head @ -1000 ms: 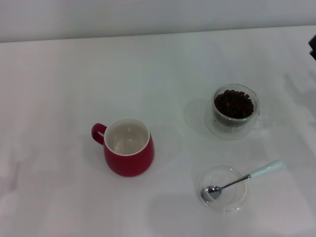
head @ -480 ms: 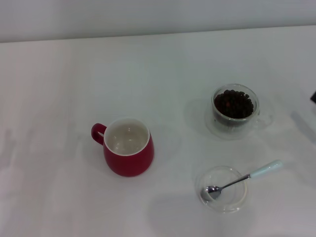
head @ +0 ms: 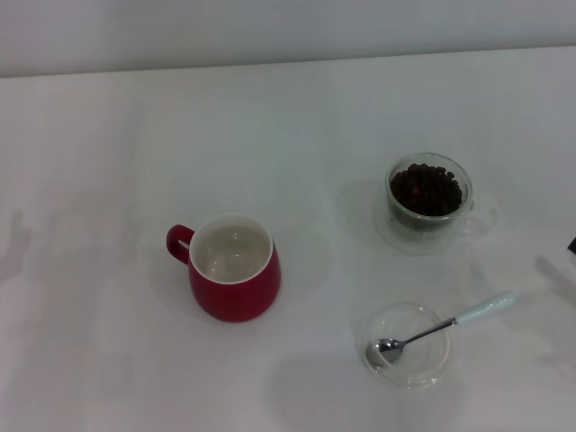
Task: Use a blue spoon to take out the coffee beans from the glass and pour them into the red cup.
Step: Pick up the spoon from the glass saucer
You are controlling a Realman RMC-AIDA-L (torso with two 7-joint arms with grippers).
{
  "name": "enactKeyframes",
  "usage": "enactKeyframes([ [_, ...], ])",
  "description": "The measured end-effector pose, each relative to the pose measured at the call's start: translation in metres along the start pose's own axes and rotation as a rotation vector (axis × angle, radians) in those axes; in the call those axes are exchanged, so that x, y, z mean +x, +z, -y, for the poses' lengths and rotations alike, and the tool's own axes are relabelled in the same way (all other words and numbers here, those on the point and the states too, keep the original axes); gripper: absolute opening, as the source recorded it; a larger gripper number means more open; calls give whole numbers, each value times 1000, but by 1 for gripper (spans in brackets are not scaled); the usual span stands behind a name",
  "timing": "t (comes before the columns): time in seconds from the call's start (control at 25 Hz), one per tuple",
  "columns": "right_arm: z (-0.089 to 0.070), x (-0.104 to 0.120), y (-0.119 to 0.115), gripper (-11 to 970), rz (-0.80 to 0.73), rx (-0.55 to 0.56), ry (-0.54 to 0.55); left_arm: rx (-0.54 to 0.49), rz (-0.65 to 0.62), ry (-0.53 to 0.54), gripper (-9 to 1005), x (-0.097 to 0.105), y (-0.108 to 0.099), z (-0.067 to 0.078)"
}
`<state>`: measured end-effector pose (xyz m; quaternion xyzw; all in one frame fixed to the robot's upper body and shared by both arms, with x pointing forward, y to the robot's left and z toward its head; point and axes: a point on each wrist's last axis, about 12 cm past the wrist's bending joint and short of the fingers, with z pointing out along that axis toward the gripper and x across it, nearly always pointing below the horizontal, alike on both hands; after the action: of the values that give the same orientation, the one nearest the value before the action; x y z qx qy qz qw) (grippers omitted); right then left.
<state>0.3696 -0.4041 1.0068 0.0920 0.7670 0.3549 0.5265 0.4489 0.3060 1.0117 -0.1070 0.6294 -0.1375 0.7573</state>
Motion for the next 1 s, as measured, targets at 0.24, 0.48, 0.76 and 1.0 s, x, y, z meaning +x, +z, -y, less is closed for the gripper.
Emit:
enactKeyframes([
  [0.24,-9,21,5,869,-32,-17,62,4,-6,-2,897,1,5,1],
  [0.48,-15,31,5,868,-111,-57,91,-13,9,-3,897,-1,9,-1],
  [0.76,-19,38,8,868,-129,-70,110,-17,22,-8,897,-2,16,0],
  [1.0,-22,41,13,868,-148,-84,123,-17,21,-8,897,-2,17,0],
])
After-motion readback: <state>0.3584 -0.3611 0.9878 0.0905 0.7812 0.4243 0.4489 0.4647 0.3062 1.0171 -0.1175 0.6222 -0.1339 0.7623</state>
